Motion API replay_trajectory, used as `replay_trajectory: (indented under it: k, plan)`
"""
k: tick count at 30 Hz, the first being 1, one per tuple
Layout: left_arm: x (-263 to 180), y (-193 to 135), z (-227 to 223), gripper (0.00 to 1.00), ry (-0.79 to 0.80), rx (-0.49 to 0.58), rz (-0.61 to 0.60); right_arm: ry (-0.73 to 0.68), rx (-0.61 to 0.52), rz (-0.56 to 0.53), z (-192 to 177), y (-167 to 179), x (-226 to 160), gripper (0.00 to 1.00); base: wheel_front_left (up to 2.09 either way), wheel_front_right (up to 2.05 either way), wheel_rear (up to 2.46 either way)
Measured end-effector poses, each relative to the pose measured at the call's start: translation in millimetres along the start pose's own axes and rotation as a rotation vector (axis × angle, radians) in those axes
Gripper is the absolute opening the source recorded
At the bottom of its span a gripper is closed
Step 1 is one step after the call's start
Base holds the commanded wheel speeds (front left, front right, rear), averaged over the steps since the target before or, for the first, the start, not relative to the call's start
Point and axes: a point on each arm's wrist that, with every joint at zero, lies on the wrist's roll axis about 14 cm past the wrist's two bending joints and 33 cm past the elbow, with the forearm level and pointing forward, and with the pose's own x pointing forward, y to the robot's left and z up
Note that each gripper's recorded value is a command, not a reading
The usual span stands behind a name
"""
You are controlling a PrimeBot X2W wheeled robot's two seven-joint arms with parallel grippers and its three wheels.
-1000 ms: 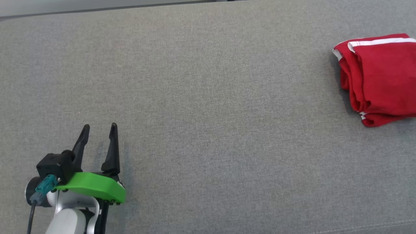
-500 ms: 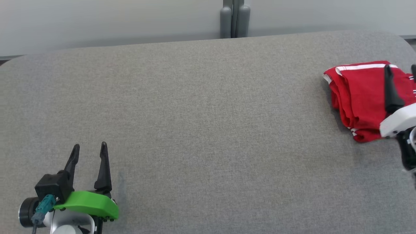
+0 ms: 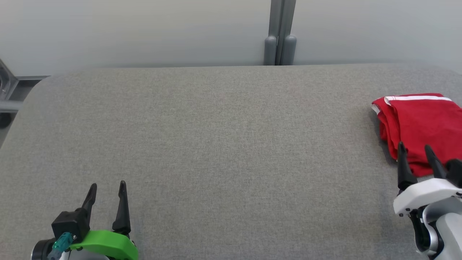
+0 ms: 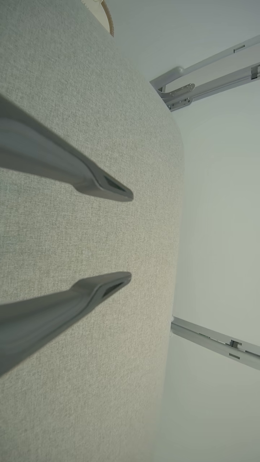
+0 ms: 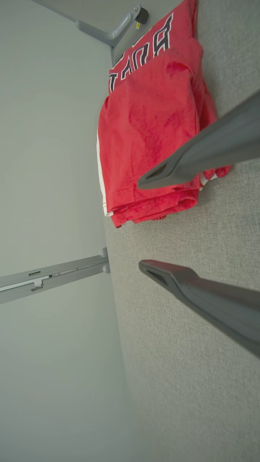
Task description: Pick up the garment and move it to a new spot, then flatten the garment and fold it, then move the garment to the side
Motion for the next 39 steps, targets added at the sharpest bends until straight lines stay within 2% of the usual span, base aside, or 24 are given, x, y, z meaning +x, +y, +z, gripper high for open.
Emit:
replay_trajectory:
  k: [5, 11, 18, 19, 26, 31, 39]
  plan:
    - [-9, 0, 5, 1.0, -0.023, -0.01, -0.001, -0.008, -0.021, -0.038, -3, -7, -15, 1.0, 0.0, 0.0, 0.0]
    - [-21, 15, 4, 1.0, -0.026, -0.001, 0.034, -0.064, -0.032, -0.006, 10, 13, -20, 1.0, 0.0, 0.0, 0.0]
    - [-26, 7, 4, 1.0, -0.03, 0.003, -0.003, -0.096, -0.069, -0.059, 17, -5, -34, 1.0, 0.0, 0.0, 0.0]
    - [-26, 5, 4, 0.0, -0.031, 0.006, -0.015, -0.088, -0.073, -0.066, 14, -7, -37, 0.0, 0.0, 0.0, 0.0]
    - [-37, 1, -26, 0.0, 0.059, -0.017, -0.002, 0.043, -0.026, -0.083, -30, -1, -55, 0.0, 0.0, 0.0, 0.0]
    - [-36, 5, -29, 0.0, 0.079, -0.067, 0.019, 0.072, 0.019, -0.11, -35, -9, -55, 0.0, 0.0, 0.0, 0.0]
    - [-33, 8, -34, 0.0, 0.117, -0.19, 0.04, 0.1, 0.154, -0.147, -38, -16, -52, 0.0, 0.0, 0.0, 0.0]
